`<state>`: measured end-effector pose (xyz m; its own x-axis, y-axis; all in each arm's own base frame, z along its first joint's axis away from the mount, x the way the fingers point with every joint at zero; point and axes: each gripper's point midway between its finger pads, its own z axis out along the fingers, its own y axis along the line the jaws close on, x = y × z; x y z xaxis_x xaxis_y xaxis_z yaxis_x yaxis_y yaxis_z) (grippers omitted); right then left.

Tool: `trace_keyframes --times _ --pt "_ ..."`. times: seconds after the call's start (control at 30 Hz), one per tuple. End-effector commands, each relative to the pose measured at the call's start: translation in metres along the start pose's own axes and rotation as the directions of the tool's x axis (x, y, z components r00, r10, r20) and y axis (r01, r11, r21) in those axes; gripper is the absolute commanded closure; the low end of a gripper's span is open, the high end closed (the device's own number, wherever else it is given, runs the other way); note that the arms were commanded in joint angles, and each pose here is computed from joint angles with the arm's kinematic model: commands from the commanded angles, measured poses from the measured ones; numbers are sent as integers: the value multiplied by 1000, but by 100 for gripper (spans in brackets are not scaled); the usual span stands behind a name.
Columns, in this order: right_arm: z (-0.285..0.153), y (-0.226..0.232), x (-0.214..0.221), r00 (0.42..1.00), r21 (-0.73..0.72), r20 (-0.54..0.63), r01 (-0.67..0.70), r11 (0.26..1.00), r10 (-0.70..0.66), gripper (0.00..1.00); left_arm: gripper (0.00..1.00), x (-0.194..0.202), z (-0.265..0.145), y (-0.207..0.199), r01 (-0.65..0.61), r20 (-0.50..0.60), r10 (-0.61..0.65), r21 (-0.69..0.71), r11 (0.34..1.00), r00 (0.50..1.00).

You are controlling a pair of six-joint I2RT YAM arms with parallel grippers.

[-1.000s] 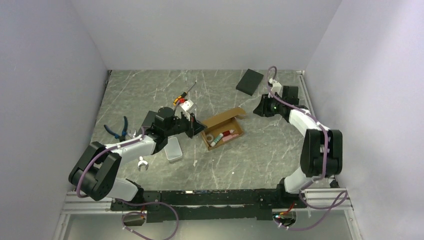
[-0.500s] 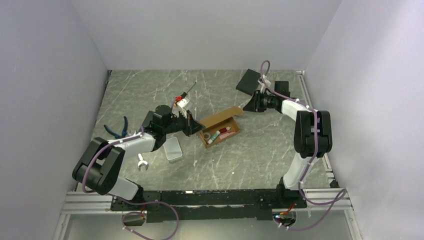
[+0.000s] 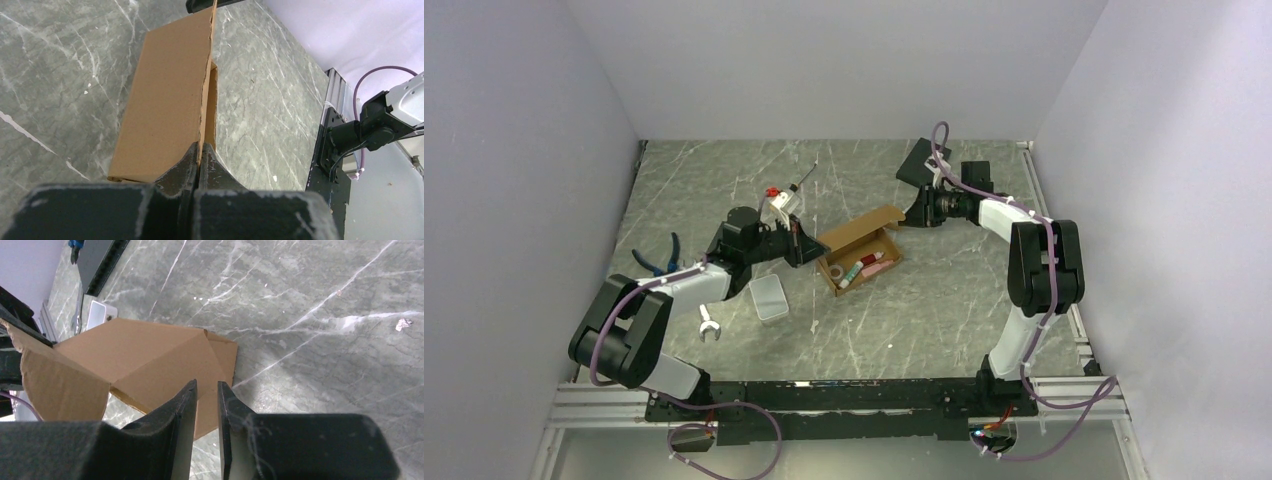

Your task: Fold the paper box

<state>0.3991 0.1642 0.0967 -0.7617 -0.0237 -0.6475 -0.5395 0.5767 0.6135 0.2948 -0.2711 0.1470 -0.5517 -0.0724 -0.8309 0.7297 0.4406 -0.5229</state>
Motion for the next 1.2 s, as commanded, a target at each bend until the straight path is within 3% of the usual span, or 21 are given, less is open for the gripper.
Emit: trace_keyframes --times 0.0,0.3,1.17 --pt "-1 13 -10 997 -51 2 81 995 -81 76 100 -23 1 -5 -14 50 12 28 1000 999" --pt "4 40 -3 992 -168 -26 115 979 -120 77 100 -26 -3 0 36 62 -38 32 999 997" --pt "10 52 -2 997 -215 -30 63 975 -71 76 100 -24 -2 6 91 38 -94 64 994 995"
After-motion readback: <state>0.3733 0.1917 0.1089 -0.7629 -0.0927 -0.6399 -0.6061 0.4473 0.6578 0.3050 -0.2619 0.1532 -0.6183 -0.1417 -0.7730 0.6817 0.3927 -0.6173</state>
